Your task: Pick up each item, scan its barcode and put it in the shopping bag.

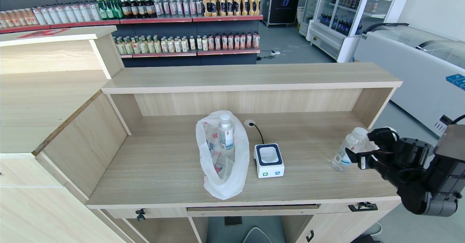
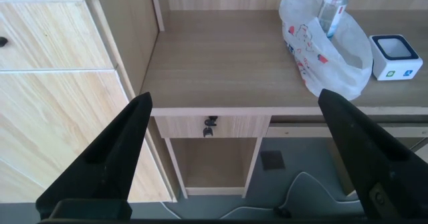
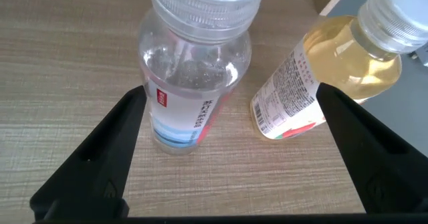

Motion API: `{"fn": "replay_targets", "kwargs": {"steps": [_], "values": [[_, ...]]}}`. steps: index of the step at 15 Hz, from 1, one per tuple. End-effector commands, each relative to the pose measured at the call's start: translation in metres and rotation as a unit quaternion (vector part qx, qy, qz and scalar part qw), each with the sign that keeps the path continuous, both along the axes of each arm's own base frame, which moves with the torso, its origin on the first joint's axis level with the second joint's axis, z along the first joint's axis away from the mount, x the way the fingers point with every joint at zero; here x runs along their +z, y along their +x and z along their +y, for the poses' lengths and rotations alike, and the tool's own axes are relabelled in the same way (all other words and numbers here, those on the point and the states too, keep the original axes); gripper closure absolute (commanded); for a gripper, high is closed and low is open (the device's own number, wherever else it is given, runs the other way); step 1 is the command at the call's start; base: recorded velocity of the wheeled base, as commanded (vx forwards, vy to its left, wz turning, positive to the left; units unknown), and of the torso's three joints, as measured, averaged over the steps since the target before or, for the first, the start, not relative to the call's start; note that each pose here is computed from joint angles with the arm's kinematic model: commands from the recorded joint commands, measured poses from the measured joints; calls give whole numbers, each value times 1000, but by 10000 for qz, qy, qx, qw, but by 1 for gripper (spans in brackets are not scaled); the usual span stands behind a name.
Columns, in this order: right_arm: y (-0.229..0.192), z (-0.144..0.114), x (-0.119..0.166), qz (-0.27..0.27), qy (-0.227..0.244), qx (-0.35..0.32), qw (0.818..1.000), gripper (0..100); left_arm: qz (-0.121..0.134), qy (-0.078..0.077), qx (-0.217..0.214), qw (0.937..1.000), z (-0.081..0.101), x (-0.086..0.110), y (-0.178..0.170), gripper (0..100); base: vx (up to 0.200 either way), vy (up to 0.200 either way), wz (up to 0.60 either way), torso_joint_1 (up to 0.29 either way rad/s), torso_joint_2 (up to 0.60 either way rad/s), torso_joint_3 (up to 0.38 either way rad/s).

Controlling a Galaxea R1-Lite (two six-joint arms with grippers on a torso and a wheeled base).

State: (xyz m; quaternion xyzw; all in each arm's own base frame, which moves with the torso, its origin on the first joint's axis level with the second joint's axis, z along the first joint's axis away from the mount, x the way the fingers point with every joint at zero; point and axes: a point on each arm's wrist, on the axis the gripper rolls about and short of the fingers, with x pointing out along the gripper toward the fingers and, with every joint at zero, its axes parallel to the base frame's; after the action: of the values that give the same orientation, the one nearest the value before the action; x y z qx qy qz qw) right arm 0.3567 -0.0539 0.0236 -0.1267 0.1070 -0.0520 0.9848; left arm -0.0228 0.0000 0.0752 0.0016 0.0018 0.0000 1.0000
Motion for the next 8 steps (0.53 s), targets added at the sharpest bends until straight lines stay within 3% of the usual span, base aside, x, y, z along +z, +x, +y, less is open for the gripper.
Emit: {"fn": "replay_targets", "kwargs": {"steps": [1,8], "values": [[6,0,-9,59,-15,18,10000,0,-3,-1,0,10000,0,0,0,0,0,0,0,0,0,0],[19,6,-15,-34,-82,128,9999,0,-3,-1,0,10000,0,0,0,0,0,0,0,0,0,0]]}}
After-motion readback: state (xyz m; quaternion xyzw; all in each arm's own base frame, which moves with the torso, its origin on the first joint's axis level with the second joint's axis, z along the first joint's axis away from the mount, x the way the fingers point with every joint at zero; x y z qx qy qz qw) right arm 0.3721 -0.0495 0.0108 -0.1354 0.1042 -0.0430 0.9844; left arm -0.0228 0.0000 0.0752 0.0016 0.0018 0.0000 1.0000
